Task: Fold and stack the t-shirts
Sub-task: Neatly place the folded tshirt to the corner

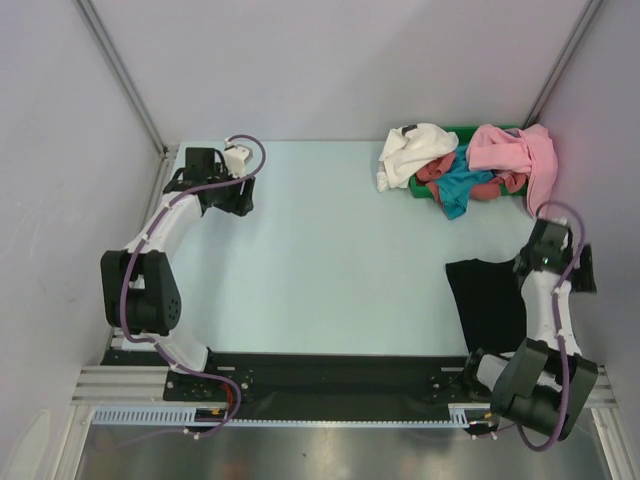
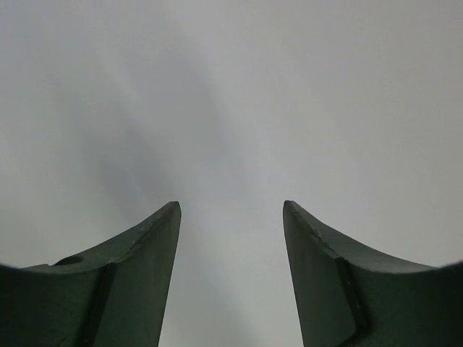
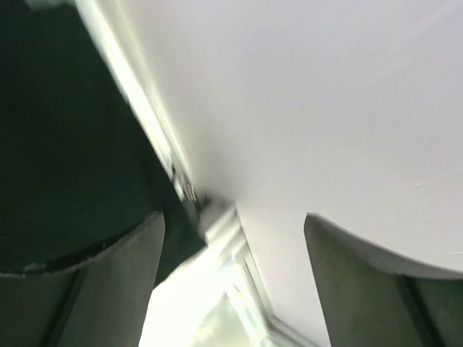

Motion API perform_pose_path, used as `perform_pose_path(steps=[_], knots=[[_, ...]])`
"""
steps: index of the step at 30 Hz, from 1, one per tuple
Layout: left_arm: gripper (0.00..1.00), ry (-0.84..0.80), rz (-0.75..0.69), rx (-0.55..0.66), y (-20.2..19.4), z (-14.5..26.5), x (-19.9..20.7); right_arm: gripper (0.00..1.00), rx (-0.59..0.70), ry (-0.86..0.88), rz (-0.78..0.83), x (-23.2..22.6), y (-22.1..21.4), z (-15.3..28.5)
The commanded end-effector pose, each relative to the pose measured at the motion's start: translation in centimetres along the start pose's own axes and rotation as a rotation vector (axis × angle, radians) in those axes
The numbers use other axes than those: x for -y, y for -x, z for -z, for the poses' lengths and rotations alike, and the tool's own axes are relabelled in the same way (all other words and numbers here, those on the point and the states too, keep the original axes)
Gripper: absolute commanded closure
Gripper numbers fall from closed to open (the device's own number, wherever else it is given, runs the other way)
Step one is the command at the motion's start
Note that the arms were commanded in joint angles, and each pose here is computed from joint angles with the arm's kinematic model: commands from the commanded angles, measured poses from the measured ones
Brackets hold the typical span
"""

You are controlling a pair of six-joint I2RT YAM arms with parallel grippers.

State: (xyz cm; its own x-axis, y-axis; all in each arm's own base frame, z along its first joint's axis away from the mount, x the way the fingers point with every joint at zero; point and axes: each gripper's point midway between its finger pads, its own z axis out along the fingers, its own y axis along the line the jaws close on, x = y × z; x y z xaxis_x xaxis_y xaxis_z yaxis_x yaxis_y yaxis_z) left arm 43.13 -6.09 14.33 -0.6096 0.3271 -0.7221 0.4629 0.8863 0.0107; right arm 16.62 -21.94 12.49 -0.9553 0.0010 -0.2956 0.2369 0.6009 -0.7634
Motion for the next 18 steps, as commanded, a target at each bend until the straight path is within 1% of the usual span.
perform_pose_path(steps=[1, 2, 3, 4, 5, 6, 7, 8, 9, 10, 11, 13, 16, 18], knots=[[0.36, 0.008, -0.011, 0.043, 1.5, 0.7, -0.8, 0.17, 0.117, 0.101, -0.299, 1.3, 7.0, 3.7], [0.36, 0.009, -0.01, 0.04, 1.5, 0.8, -0.8, 0.19, 0.164, 0.181, -0.38, 1.6, 10.0, 5.4], [0.36, 0.012, -0.008, 0.042, 1.6, 1.0, -0.9, 0.22, 0.166, 0.268, -0.423, 0.6, 11.5, 6.8], [0.36, 0.017, -0.011, 0.043, 1.6, 1.1, -1.0, 0.3, 0.075, 0.384, -0.505, -1.6, 11.2, 8.1], [0.36, 0.018, -0.01, 0.04, 1.5, 1.3, -0.9, 0.36, 0.06, 0.586, -0.51, -4.7, 13.5, 9.7], [0.36, 0.023, -0.013, 0.046, 1.7, 1.6, -0.9, 0.4, 0.045, 0.708, -0.475, -7.7, 14.1, 11.7], [0.36, 0.026, -0.014, 0.044, 1.7, 1.8, -0.9, 0.41, 0.049, 0.798, -0.457, -10.0, 14.8, 13.2], [0.36, 0.031, -0.017, 0.045, 1.7, 2.0, -1.0, 0.39, 0.058, 0.839, -0.432, -11.7, 14.9, 14.4], [0.36, 0.036, -0.018, 0.045, 1.7, 2.2, -1.0, 0.35, 0.067, 0.845, -0.378, -13.7, 14.5, 15.1], [0.36, 0.041, -0.024, 0.048, 1.8, 2.5, -1.0, 0.27, 0.114, 0.857, -0.318, -15.6, 14.7, 16.8], [0.36, 0.044, -0.023, 0.045, 1.6, 2.7, -1.0, 0.23, 0.106, 0.819, -0.32, -16.3, 14.6, 16.5], [0.36, 0.051, -0.028, 0.052, 1.7, 3.2, -1.0, 0.2, 0.085, 0.808, -0.296, -17.8, 13.9, 16.3], [0.36, 0.048, -0.016, 0.046, 1.4, 3.4, -1.0, 0.23, 0.023, 0.706, -0.255, -18.4, 12.5, 14.5], [0.36, 0.046, -0.012, 0.044, 1.2, 3.4, -1.0, 0.25, 0.025, 0.627, -0.227, -18.1, 12.0, 13.8]])
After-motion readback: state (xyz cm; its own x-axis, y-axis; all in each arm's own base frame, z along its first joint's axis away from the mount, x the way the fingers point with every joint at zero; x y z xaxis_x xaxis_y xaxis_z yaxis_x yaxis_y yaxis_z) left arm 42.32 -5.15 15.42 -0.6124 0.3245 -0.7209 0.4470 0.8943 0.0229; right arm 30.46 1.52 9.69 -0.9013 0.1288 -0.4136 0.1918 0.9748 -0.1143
